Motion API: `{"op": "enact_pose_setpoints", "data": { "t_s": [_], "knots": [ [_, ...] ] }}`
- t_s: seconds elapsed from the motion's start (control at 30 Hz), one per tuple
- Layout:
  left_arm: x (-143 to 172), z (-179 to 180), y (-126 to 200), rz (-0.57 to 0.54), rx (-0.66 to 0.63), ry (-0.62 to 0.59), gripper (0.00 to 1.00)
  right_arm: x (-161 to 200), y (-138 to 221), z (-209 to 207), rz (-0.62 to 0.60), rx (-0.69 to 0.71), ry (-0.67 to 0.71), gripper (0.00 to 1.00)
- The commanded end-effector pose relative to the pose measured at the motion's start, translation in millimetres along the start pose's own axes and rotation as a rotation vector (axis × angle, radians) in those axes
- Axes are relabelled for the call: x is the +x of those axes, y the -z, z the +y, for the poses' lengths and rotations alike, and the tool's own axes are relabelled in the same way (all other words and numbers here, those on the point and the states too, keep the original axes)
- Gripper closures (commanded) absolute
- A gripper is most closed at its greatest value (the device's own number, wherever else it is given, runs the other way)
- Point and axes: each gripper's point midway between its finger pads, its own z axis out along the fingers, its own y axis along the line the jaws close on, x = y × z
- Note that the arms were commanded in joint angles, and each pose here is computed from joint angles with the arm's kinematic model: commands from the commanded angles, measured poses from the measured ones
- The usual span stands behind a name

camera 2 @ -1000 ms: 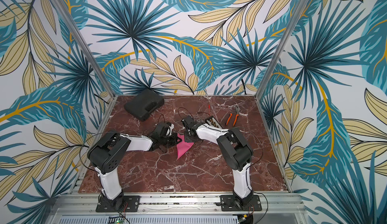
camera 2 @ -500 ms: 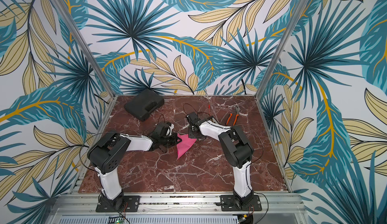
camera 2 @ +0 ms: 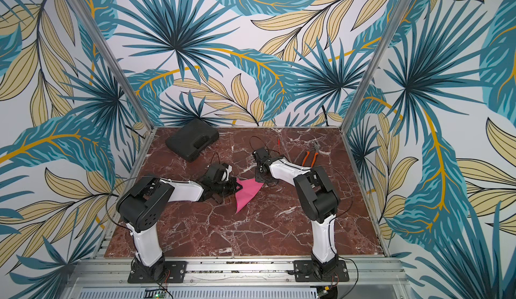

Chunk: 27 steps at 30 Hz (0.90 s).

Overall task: Fold the square paper diagonally
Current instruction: Fold the paper at the center of the board.

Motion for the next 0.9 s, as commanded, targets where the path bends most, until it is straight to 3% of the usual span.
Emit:
{"op": "enact_pose_setpoints", "data": {
  "t_s": [0.0, 0.6, 0.87],
  "knots": [
    [1, 10, 3, 0.005, -0.051, 0.016, 1.00, 16, -19, -23, 0.077, 0.080, 0.015, 0.81],
    [0, 11, 4, 0.000, -0.063, 0.021, 1.00, -5, -23, -41, 0.052, 0.099, -0.005, 0.78],
    [-6, 10, 6, -0.029, -0.069, 0.060, 1.00, -31, 28, -53, -0.046, 0.159, 0.007, 0.79]
  ]
}}
